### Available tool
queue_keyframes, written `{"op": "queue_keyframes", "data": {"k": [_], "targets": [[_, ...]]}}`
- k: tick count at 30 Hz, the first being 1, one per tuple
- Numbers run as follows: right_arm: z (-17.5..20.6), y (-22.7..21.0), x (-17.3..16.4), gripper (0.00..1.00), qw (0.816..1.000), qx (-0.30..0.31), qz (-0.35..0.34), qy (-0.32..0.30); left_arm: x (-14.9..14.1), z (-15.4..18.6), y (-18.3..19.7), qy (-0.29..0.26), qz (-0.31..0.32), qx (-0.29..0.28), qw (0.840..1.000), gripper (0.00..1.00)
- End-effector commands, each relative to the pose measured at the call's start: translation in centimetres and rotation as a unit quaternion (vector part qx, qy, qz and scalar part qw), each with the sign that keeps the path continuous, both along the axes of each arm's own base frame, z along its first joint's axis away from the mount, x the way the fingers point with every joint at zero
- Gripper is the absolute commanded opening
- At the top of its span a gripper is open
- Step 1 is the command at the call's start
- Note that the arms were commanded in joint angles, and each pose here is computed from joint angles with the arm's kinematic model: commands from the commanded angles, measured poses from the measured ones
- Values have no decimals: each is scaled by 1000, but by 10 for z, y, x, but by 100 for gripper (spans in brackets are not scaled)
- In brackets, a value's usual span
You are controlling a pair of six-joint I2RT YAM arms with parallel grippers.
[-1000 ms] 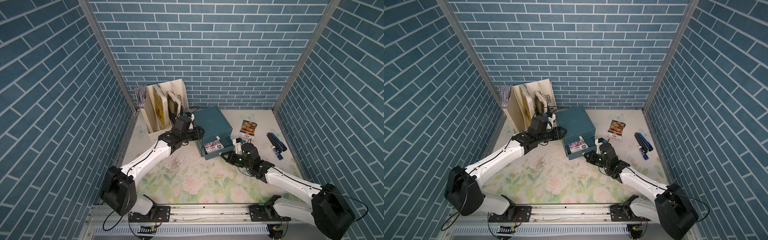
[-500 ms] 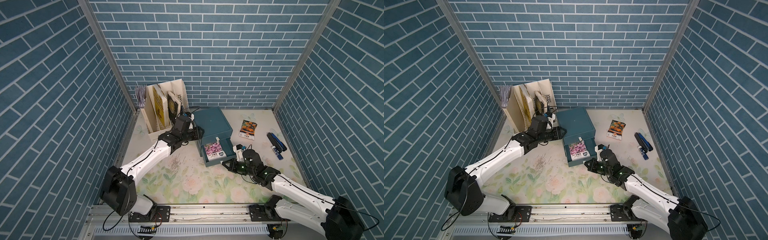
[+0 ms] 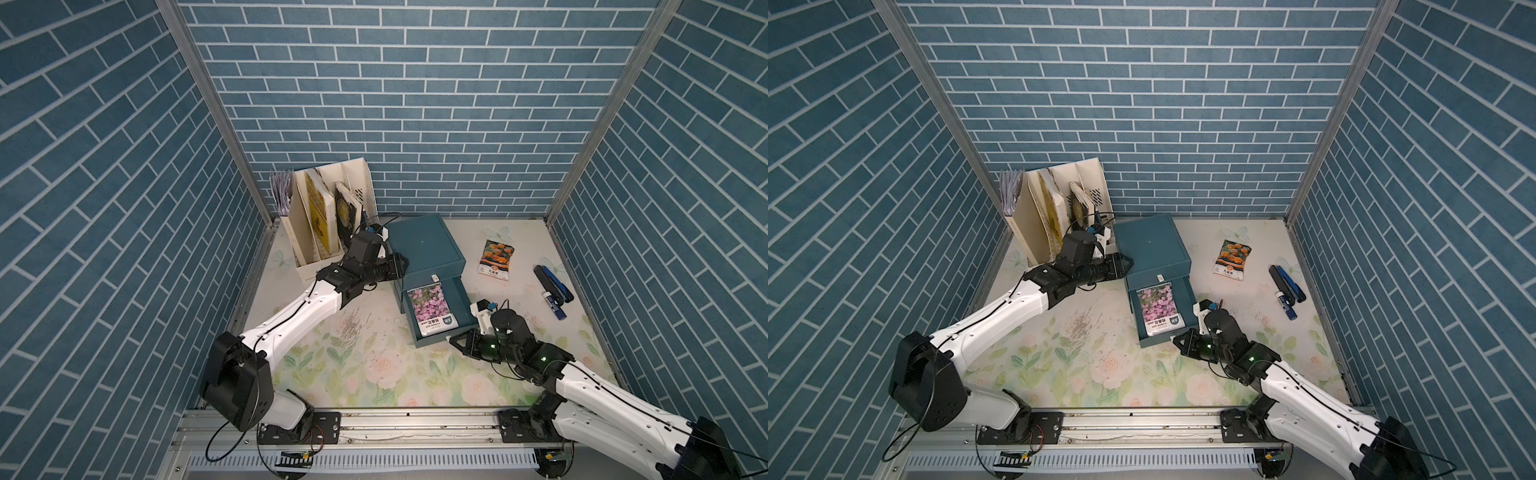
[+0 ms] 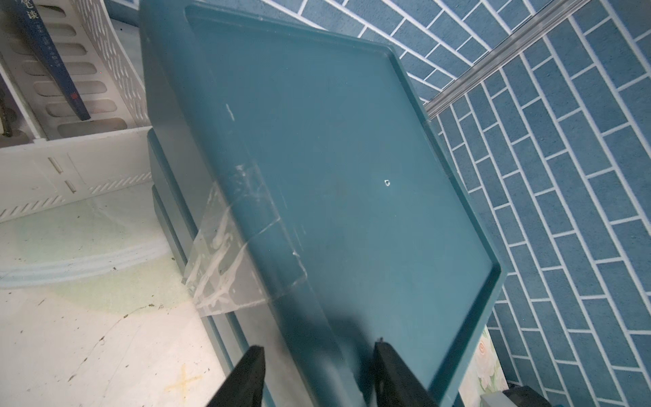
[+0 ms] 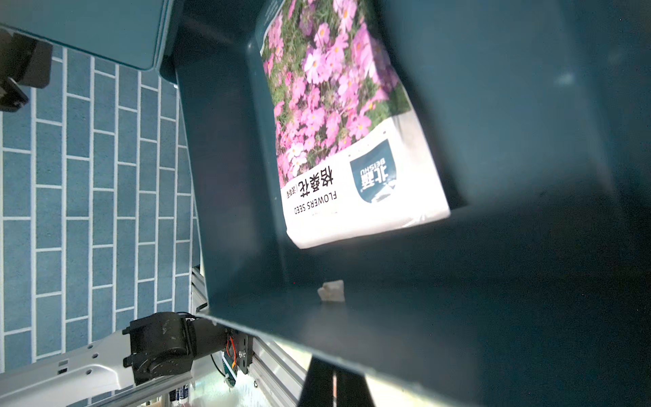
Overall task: Take the seed bags out of the drawer
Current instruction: Open the drawer in the storage box.
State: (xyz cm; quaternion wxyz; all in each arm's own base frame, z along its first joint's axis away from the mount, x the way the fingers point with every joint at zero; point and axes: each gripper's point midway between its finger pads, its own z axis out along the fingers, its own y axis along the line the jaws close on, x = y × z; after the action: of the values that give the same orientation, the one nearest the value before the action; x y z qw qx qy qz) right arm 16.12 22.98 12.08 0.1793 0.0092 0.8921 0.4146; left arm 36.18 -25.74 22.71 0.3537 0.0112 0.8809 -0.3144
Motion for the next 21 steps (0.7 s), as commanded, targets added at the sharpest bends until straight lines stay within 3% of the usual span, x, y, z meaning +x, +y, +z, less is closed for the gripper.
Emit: {"op": "queue_keyframes", "data": {"k": [1, 9, 14, 21], "targets": [[-11, -7, -9, 0, 1000, -12, -8, 24, 2, -20, 10, 27, 14, 29, 999, 53], [-14, -3, -6, 1, 1000, -12, -4, 23, 2, -21, 10, 28, 14, 29, 999, 53], [-7, -2, -3, 26, 1000, -16, -4, 16, 2, -20, 9, 27, 14, 28, 999, 53], [12, -1, -2, 40, 1000, -22, 5, 6, 3, -18, 9, 26, 12, 28, 999, 53]]}}
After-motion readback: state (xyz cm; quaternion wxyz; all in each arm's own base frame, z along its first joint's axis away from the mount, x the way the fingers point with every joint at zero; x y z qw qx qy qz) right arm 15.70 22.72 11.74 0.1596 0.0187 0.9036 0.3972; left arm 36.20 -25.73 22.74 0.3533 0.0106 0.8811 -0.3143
